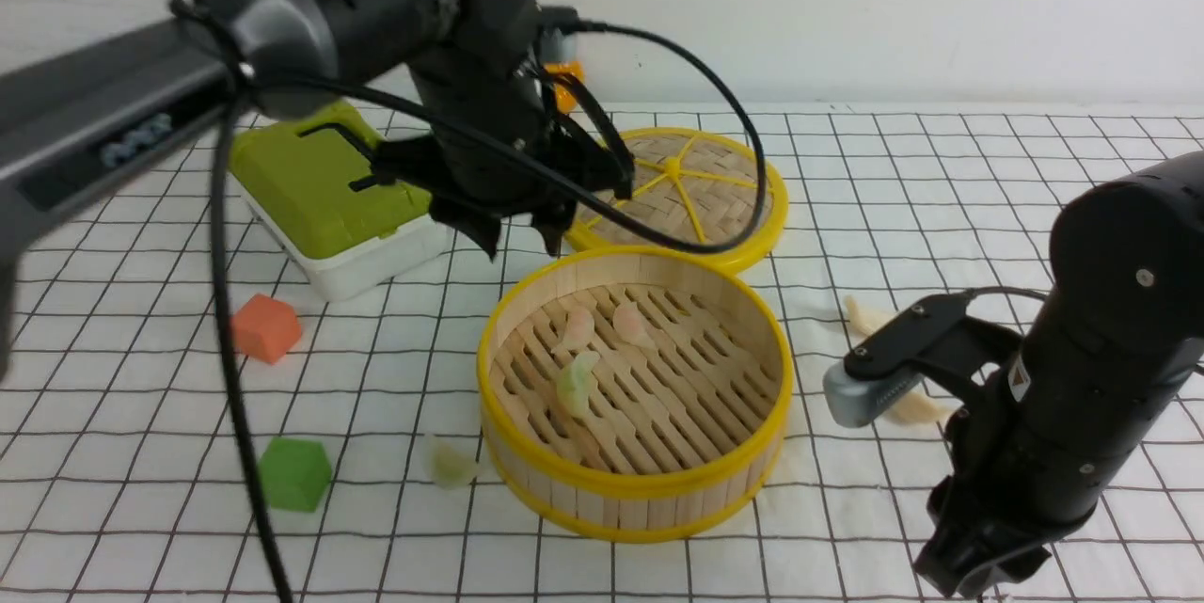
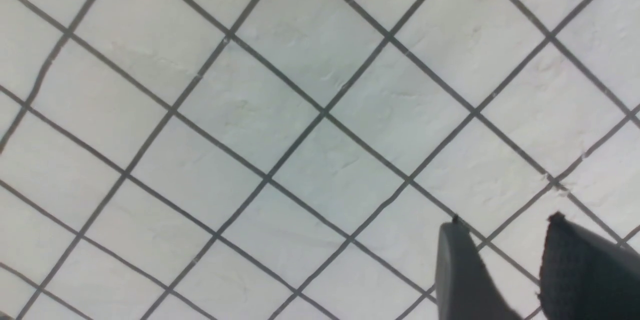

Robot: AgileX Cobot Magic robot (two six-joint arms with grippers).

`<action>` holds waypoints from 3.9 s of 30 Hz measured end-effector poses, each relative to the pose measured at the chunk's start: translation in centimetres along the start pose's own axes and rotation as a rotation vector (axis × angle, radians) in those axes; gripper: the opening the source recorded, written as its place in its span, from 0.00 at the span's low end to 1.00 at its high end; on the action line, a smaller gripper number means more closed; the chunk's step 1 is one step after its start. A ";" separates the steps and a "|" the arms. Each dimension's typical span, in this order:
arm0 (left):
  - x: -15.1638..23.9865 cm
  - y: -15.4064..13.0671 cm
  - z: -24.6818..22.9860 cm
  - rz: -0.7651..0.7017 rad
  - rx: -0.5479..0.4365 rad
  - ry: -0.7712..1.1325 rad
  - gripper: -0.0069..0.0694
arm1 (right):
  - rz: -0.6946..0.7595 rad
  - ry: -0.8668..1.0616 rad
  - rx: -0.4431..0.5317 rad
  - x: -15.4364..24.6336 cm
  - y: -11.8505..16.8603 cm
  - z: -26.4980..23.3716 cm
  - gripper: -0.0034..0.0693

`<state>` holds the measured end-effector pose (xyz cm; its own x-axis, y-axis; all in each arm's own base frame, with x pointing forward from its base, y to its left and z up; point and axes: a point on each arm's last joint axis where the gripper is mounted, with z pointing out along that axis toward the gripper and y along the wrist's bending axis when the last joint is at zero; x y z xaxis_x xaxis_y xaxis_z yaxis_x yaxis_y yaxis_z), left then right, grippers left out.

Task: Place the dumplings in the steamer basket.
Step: Use the left arm to grab a dumpling, then use the left arm to put the dumpling into the steamer

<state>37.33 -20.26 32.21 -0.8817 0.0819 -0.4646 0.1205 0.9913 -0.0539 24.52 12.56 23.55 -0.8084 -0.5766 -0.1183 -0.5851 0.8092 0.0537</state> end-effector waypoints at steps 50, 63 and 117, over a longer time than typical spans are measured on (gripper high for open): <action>11.3 6.1 11.0 -0.483 -0.028 0.083 0.45 | 0.057 -0.049 -0.045 -0.5 0.4 0.0 0.38; 10.6 6.4 10.2 -0.359 -0.055 0.053 0.16 | 0.056 -0.049 -0.045 -0.5 0.4 0.0 0.38; 1.3 -7.4 9.7 0.377 0.109 0.180 0.14 | 0.109 -0.212 0.184 1.8 -0.7 -6.3 0.38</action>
<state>39.69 -28.52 23.40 -0.8311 0.4626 -0.3088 0.4885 0.8725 -0.0076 23.11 10.28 29.54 -0.8230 -0.4643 -0.3271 -0.4581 0.8831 -0.1008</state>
